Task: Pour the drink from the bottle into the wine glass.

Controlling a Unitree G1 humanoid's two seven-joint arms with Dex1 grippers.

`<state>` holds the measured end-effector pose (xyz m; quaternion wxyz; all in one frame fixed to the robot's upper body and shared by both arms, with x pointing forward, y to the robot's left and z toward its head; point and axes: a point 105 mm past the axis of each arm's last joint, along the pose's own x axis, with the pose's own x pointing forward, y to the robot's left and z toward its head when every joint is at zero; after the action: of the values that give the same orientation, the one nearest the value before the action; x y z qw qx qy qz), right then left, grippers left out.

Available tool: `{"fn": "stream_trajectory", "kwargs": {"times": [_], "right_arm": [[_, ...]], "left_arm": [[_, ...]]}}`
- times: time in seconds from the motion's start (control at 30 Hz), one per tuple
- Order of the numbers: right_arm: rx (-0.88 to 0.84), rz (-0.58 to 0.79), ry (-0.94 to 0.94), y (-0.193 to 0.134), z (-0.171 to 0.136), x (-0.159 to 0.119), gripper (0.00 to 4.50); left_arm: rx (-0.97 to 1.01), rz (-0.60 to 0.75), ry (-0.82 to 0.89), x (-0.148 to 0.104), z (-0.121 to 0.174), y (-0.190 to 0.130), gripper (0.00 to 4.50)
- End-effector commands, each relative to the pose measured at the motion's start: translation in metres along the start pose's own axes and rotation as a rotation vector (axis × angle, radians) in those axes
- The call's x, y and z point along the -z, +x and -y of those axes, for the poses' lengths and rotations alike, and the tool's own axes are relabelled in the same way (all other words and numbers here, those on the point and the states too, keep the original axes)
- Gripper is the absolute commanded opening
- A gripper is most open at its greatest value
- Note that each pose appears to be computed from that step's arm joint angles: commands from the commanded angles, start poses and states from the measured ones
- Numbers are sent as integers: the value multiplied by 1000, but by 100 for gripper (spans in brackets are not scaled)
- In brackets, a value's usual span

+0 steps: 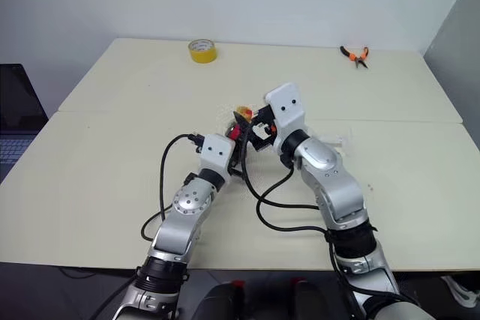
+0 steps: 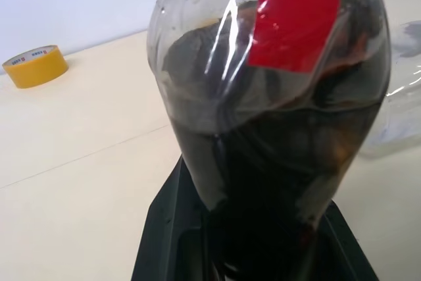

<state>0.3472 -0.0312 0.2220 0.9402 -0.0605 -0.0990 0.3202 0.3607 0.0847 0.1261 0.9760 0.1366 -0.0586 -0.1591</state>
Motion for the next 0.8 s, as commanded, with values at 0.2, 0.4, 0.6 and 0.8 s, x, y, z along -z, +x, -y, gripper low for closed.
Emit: {"fn": "stream_trajectory", "kwargs": {"times": [0.2,0.4,0.6,0.8], "right_arm": [[119,-2,-14,-25,34,-7,450],[-20,14,12,-25,5,-16,450],[-87,78,48,-3,-22,-36,450],[-82,93,41,10,-26,-39,450]], "left_arm": [[-57,104,5,-25,-16,0,65],[-55,104,4,-25,-15,0,65],[-50,103,1,-24,-14,1,65],[-48,105,1,-25,-13,2,65]]}}
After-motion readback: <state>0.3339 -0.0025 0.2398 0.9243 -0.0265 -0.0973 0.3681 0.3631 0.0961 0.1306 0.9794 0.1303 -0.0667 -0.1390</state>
